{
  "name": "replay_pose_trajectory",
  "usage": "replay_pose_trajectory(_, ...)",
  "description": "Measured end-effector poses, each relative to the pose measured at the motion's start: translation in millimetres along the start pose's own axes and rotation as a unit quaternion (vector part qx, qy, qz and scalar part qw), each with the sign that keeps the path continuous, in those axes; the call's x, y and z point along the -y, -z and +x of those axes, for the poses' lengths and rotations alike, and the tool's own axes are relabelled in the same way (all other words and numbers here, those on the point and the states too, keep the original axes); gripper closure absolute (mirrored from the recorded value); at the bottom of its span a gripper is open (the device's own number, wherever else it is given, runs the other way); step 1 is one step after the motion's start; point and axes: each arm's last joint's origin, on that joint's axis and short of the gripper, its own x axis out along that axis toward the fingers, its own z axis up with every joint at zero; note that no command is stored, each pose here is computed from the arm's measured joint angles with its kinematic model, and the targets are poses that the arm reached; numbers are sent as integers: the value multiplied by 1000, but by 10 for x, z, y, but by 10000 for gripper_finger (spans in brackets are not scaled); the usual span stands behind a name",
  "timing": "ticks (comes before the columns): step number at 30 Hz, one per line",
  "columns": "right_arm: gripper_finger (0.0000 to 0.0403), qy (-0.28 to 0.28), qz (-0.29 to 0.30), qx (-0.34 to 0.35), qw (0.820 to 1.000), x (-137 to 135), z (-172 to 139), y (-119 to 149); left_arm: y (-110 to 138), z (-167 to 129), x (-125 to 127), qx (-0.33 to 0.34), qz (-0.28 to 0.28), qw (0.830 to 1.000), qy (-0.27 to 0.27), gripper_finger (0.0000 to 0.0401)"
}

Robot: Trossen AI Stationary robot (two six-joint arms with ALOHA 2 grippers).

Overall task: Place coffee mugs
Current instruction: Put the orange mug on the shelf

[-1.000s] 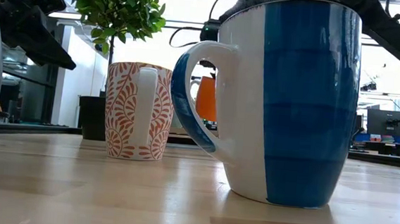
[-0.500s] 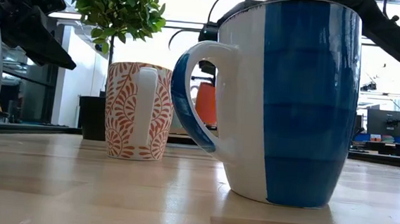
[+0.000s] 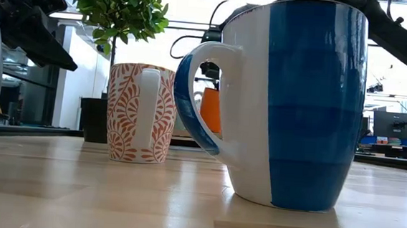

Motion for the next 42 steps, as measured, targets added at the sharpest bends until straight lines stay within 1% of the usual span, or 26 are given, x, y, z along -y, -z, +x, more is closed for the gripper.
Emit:
replay_pose_trajectory(11, 402, -3, 3, -1, 1000, 21, 100, -16, 0, 0, 0, 0, 0, 1000, 0, 291)
replay_pose_trajectory(14, 395, -2, -2, 3, 1000, 22, 109, -26, 0, 0, 0, 0, 0, 1000, 0, 291)
replay_pose_trajectory(21, 356, 0, -22, 13, 1000, 20, 115, -53, 0, 0, 0, 0, 0, 1000, 0, 291)
replay_pose_trajectory(28, 308, 0, -18, 15, 1000, 23, 110, -57, 0, 0, 0, 0, 0, 1000, 0, 291)
replay_pose_trajectory(32, 292, 2, -17, 25, 1000, 28, 36, -88, 0, 0, 0, 0, 0, 1000, 0, 291)
replay_pose_trajectory(37, 289, 6, -16, 47, 999, 46, -219, -146, 0, 0, 0, 0, 0, 1000, 0, 291)
replay_pose_trajectory(42, 289, 15, -18, 41, 999, 26, -435, -67, 0, 0, 0, 0, 0, 1000, 0, 291)
